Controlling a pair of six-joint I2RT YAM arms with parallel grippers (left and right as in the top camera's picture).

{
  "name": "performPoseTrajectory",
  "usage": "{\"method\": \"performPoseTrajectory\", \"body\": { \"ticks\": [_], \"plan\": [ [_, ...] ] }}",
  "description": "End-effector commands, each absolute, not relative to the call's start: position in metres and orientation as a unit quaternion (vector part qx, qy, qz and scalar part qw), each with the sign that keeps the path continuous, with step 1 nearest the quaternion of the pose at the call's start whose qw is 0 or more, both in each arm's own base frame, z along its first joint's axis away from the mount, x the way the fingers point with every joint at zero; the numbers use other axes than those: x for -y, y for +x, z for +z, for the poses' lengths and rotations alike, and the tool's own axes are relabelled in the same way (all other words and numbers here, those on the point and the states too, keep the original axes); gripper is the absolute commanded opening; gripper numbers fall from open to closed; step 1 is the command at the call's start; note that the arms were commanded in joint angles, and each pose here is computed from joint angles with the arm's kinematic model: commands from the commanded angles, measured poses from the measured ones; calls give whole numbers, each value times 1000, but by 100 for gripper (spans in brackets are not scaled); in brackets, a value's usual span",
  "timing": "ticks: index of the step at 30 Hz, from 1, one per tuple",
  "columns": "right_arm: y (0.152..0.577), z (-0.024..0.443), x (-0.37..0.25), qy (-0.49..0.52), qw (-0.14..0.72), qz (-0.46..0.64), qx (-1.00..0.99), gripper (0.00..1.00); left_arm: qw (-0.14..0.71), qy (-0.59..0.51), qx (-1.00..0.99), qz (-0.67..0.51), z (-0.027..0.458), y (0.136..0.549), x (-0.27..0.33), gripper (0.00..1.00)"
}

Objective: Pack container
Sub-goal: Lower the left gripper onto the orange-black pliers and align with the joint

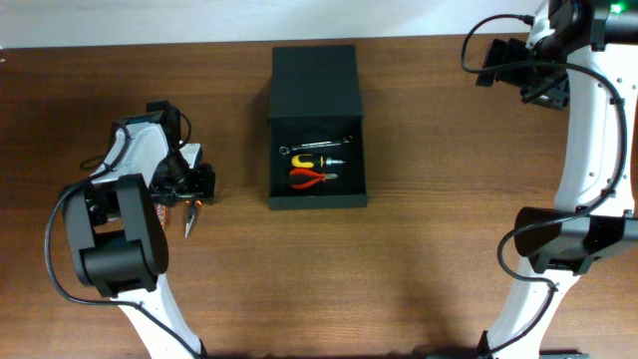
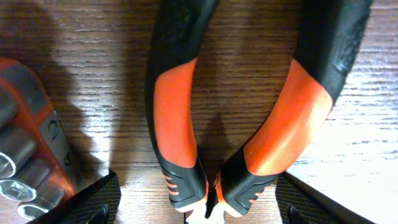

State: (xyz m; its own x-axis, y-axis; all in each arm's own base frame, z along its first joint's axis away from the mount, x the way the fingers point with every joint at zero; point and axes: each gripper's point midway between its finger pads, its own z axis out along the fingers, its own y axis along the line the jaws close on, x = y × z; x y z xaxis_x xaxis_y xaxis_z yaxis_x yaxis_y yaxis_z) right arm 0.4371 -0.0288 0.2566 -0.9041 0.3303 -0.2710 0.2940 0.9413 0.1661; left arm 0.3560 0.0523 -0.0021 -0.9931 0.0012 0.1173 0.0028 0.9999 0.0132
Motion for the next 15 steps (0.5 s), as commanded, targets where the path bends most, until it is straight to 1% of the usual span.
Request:
{"method": "performPoseTrajectory", "body": {
  "ticks": [1,5,8,10,15],
  "plan": [
    [437,251,33,167,141,55,-974,92,62,-39,997,4,-8,357,-48,79],
    [437,251,33,167,141,55,-974,92,59,-81,995,18,-8,359,-39,78],
    [437,251,33,167,141,55,-974,92,51,-89,995,17,-8,363,-35,81],
    [437,251,33,167,141,56,-974,92,39,-73,996,20,-9,369,-30,84],
    [437,251,33,167,141,56,-974,92,28,-36,999,23,-9,375,-26,84]
  ]
}}
